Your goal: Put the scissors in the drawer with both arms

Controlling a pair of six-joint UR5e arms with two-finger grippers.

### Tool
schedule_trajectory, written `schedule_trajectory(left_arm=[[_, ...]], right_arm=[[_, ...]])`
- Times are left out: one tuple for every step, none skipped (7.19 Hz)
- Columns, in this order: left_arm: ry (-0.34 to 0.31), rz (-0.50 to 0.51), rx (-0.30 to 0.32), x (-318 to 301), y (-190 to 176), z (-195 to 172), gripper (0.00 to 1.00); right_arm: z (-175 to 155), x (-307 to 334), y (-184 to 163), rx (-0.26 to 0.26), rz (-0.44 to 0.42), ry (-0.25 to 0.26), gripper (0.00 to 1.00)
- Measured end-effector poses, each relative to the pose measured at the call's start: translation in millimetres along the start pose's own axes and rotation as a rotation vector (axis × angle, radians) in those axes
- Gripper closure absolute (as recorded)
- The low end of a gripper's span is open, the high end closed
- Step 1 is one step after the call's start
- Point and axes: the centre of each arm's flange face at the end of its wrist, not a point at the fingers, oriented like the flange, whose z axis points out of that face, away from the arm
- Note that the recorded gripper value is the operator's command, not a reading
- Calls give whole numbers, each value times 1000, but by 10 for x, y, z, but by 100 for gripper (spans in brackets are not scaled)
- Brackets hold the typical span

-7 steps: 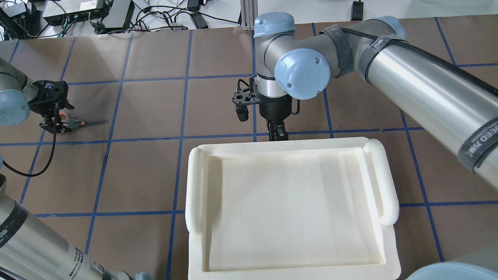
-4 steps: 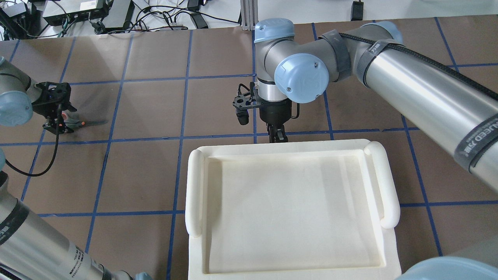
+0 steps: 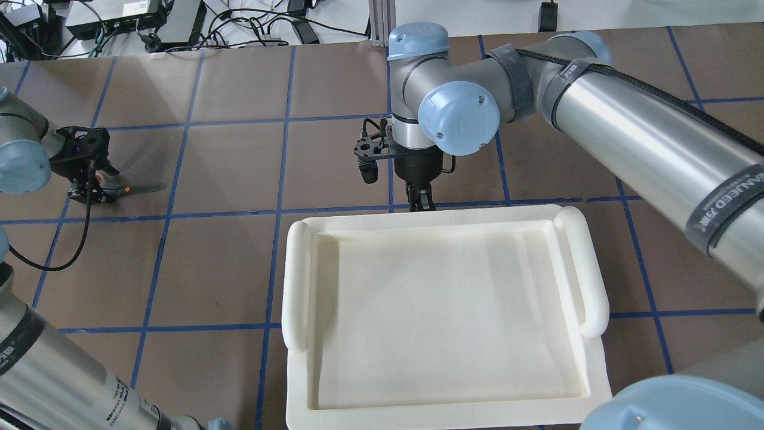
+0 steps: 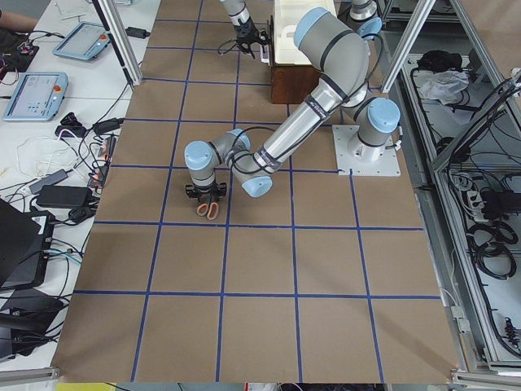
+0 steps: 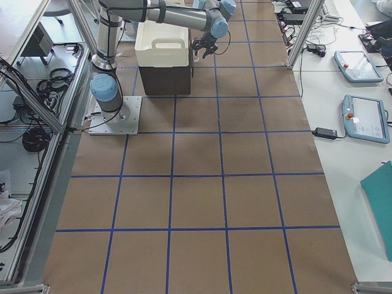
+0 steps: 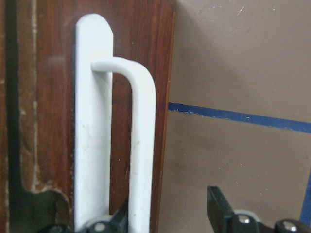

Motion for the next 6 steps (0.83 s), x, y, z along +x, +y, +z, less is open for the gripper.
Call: schedule_trajectory(left_arm=[[-1, 2, -1, -1, 1, -3, 92], [-2, 2, -1, -2, 1, -9, 94], [-3, 3, -1, -2, 0, -12, 95], [-4, 3, -2, -2, 0, -20, 99], [-5, 3, -3, -1, -2, -37, 100], [-6, 4, -4, -4, -9, -59, 100]], right_arm=[[-64, 70, -17, 2, 0, 13, 44], [-121, 165, -41, 5, -1, 25, 44], [-158, 249, -58, 8, -2, 34, 44], [-194, 305, -61, 11, -1, 43, 44], [-236, 360, -46, 14, 2, 51, 44], [-292, 425, -3, 18, 8, 62, 43]])
